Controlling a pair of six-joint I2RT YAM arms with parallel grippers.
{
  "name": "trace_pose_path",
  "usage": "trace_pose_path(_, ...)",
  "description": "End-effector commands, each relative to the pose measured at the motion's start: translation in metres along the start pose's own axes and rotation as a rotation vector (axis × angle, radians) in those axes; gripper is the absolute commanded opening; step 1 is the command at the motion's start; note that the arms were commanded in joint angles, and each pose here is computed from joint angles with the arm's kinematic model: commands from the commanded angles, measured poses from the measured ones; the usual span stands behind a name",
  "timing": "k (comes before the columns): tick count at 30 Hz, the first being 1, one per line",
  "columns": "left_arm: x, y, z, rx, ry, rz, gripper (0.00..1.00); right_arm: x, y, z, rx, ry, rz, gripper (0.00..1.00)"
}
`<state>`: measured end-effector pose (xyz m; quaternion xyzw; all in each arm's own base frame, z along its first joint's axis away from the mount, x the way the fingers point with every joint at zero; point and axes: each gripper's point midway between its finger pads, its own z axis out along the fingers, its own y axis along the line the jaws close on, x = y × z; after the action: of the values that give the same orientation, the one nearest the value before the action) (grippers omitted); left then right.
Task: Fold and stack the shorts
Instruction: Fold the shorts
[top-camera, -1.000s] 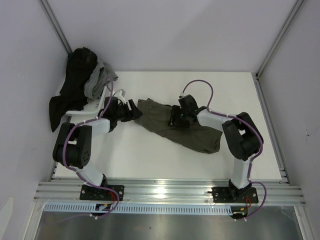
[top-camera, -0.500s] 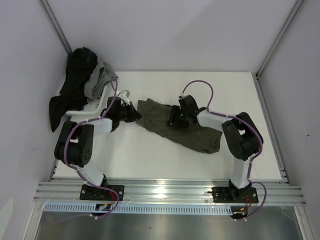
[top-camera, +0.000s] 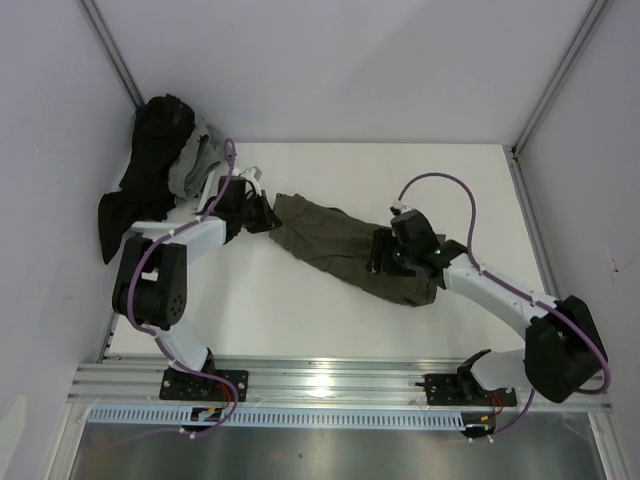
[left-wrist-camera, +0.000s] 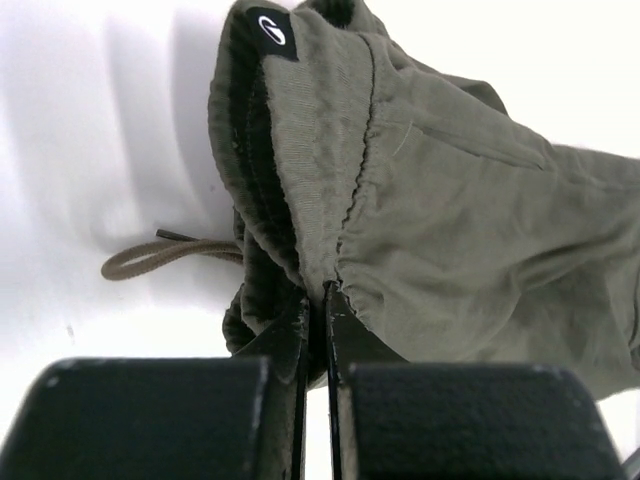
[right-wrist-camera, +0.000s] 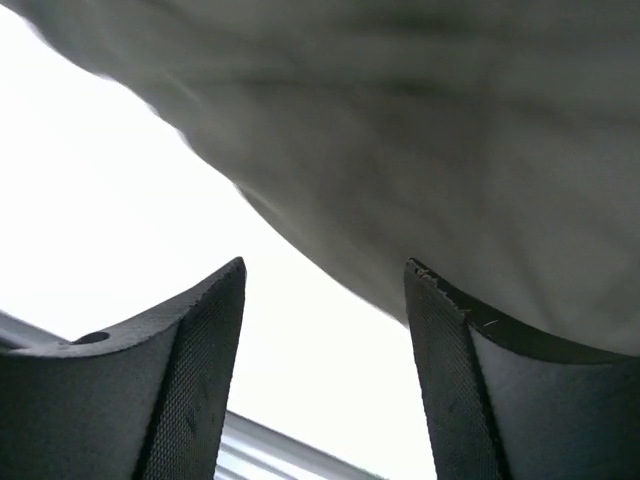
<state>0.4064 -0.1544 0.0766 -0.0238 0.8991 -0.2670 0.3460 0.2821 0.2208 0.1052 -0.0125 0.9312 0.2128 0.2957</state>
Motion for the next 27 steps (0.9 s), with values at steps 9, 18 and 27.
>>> trace_pose_path(9,-0.018,0.019,-0.014,-0.200,-0.027,-0.095,0.00,0.053,-0.051,-0.061,0.146,-0.045,0.347,0.69)
trace_pose_path(18,0.017,0.037,-0.038,-0.281,-0.063,-0.217,0.00,0.065,-0.066,-0.053,0.164,-0.095,0.522,0.85)
trace_pose_path(27,0.019,0.031,-0.059,-0.264,-0.105,-0.225,0.00,0.053,-0.087,-0.033,0.208,-0.221,0.630,0.83)
